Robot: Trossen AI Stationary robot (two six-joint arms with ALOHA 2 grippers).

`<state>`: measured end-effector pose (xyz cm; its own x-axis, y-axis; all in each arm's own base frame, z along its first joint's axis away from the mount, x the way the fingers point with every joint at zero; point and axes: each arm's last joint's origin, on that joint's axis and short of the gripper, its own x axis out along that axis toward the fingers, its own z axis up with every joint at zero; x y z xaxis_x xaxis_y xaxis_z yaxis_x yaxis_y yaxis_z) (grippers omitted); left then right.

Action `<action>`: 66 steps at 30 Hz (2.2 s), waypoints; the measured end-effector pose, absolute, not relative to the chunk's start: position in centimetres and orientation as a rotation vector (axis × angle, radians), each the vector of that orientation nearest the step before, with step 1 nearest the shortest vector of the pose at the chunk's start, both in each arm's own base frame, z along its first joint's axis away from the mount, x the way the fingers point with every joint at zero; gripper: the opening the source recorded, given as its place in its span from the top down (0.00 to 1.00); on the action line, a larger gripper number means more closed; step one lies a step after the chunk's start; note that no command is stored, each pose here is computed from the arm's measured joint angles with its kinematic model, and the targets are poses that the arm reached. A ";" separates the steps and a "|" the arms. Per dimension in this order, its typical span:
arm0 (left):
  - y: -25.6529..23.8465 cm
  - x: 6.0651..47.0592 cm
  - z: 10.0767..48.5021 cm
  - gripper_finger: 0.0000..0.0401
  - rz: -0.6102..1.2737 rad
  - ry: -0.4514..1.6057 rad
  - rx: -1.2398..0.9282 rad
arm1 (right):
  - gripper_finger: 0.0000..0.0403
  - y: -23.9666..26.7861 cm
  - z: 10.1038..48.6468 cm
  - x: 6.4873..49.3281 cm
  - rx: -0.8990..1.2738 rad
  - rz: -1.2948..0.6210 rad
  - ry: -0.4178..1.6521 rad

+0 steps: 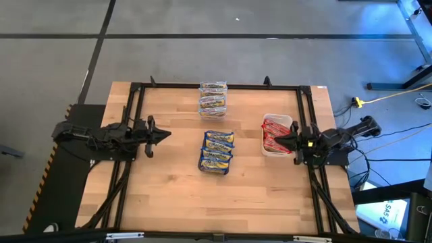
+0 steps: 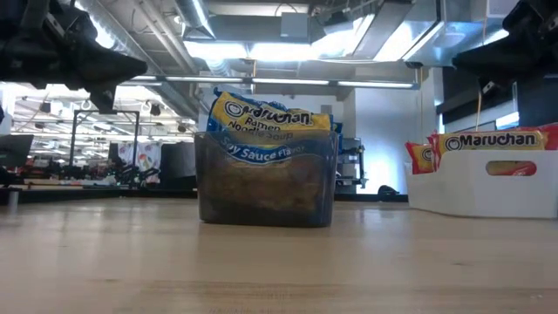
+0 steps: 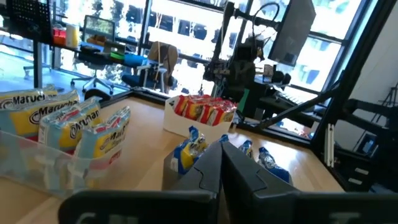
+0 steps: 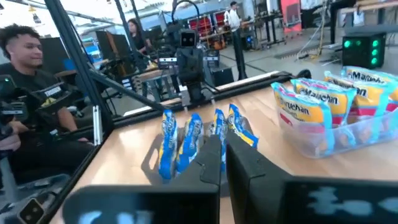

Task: Sort Maruchan noodles
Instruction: Return to Home Position

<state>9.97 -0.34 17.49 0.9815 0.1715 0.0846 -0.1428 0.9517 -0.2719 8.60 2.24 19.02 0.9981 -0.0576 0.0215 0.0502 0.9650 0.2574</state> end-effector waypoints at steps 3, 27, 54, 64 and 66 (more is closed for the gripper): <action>-0.3 9.8 17.3 0.99 0.162 -0.094 -0.265 | 1.00 2.3 18.3 8.8 0.244 -0.064 -0.042; -0.8 9.7 16.9 0.98 0.005 -0.036 -0.234 | 1.00 3.1 17.1 9.2 0.100 0.164 -0.043; -0.8 9.7 16.9 0.98 0.008 -0.037 -0.232 | 1.00 3.2 17.1 9.2 0.098 0.170 -0.041; -0.8 9.7 16.9 0.98 0.008 -0.037 -0.232 | 1.00 3.2 17.1 9.2 0.098 0.170 -0.041; -0.8 9.7 16.9 0.98 0.008 -0.037 -0.232 | 1.00 3.2 17.1 9.2 0.098 0.170 -0.041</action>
<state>9.68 -0.76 16.90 0.9993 0.0125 0.0354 -0.0041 0.9731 -0.2303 9.19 3.16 17.08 0.9847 0.1670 0.0492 -0.1710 0.9808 0.0943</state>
